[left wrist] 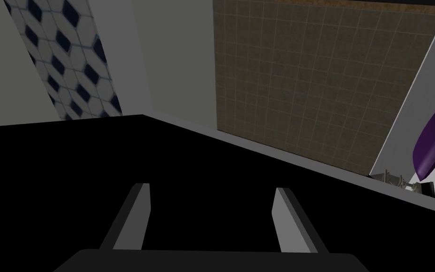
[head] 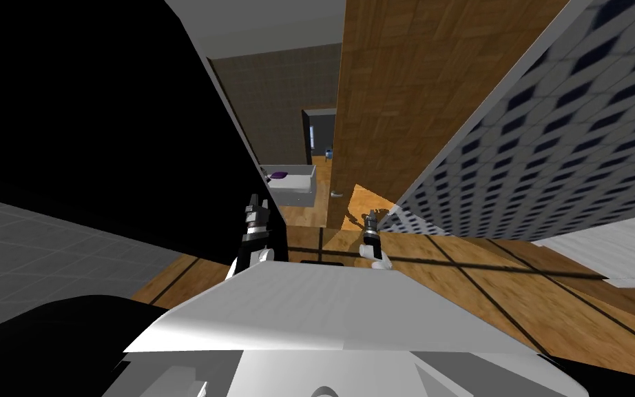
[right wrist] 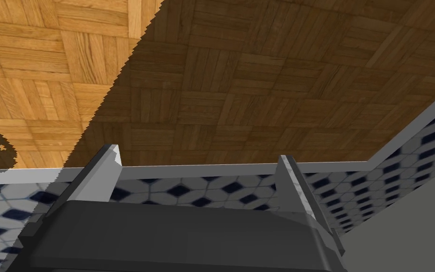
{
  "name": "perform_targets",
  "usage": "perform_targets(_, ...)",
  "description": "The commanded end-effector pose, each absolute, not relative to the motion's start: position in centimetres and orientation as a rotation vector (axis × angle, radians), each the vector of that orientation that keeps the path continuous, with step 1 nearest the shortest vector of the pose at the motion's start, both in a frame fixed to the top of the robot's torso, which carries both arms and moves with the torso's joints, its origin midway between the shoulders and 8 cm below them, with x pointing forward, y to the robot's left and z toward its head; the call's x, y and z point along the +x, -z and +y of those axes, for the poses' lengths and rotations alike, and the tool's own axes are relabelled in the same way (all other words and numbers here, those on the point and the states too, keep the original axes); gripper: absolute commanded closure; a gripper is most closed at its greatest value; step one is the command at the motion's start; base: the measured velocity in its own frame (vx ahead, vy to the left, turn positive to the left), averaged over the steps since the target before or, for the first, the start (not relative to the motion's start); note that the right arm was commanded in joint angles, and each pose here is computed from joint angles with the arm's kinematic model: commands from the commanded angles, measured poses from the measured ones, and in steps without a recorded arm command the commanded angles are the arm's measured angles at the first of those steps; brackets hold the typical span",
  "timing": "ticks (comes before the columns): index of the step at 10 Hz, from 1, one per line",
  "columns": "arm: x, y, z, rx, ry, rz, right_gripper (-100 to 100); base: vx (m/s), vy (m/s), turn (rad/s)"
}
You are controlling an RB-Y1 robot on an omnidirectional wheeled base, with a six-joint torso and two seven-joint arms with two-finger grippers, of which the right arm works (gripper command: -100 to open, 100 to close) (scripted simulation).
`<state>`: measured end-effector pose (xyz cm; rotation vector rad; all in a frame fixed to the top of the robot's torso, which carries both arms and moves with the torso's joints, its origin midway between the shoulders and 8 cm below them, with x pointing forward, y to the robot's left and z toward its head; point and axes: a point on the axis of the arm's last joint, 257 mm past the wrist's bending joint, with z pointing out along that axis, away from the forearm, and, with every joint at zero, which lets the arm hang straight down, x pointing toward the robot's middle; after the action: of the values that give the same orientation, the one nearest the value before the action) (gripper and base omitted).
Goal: Pull the door open
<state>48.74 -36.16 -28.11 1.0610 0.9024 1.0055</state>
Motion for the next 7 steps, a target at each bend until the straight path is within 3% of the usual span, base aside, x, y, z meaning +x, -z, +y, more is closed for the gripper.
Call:
perform_targets(1,48.9,28.7,-36.2,1.071,-1.003,0.907,-100,0.074,-0.015,0.034)
perform_targets(7,49.3,32.4,-34.7,1.148,-0.995,0.94,-100,0.076,-0.016,0.084)
